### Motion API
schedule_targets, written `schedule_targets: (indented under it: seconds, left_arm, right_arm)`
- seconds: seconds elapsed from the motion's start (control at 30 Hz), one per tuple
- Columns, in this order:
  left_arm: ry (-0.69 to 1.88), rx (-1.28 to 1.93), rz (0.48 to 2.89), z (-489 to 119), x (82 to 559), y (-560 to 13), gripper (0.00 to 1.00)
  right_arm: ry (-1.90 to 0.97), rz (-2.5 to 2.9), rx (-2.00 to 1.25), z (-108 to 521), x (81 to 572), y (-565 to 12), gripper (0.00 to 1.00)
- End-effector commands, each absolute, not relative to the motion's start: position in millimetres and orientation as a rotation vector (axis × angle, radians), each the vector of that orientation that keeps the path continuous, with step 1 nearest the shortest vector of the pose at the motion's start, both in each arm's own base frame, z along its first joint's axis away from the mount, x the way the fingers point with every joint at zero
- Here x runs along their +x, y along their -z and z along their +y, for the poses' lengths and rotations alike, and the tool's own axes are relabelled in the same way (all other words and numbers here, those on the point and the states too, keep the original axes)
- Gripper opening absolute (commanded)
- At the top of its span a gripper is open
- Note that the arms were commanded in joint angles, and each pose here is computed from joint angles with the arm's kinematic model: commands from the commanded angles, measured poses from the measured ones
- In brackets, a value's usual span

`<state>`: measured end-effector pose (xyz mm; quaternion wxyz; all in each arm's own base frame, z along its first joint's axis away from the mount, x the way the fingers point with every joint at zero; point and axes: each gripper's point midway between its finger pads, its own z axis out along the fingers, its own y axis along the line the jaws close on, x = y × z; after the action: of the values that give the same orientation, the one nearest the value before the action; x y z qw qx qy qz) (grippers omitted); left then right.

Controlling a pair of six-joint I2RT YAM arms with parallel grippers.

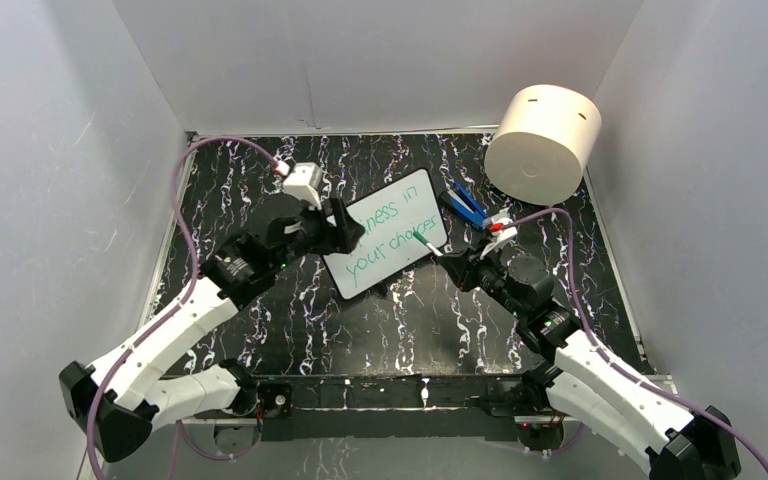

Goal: Write a sentence on the whiteboard
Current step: Place the whiteboard marker at the center of the board.

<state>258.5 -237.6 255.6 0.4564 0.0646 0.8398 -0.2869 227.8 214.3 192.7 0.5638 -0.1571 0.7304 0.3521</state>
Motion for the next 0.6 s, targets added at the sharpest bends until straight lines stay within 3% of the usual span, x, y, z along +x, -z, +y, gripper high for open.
schedule_targets:
  seconds: [0.0, 0.37, 0.57]
  left_arm:
    - [0.502, 0.055, 2.021, -183.9, 273.6, -262.9, 0.7]
    - [0.218, -0.157, 1.927, -90.3, 277.5, -247.4, 0.78]
    - [0.049, -0.198, 1.876, -56.0, 270.5, -235.1, 0.88]
  right_arm:
    - [-0.578, 1.769, -0.208, 172.8, 250.6, -193.7, 0.0]
    - [-0.252, 1.92, 0.123, 108.7, 262.4, -130.1, 0.0]
    - [-0.188, 1.959, 0.245, 92.3, 258.3, -97.6, 0.0]
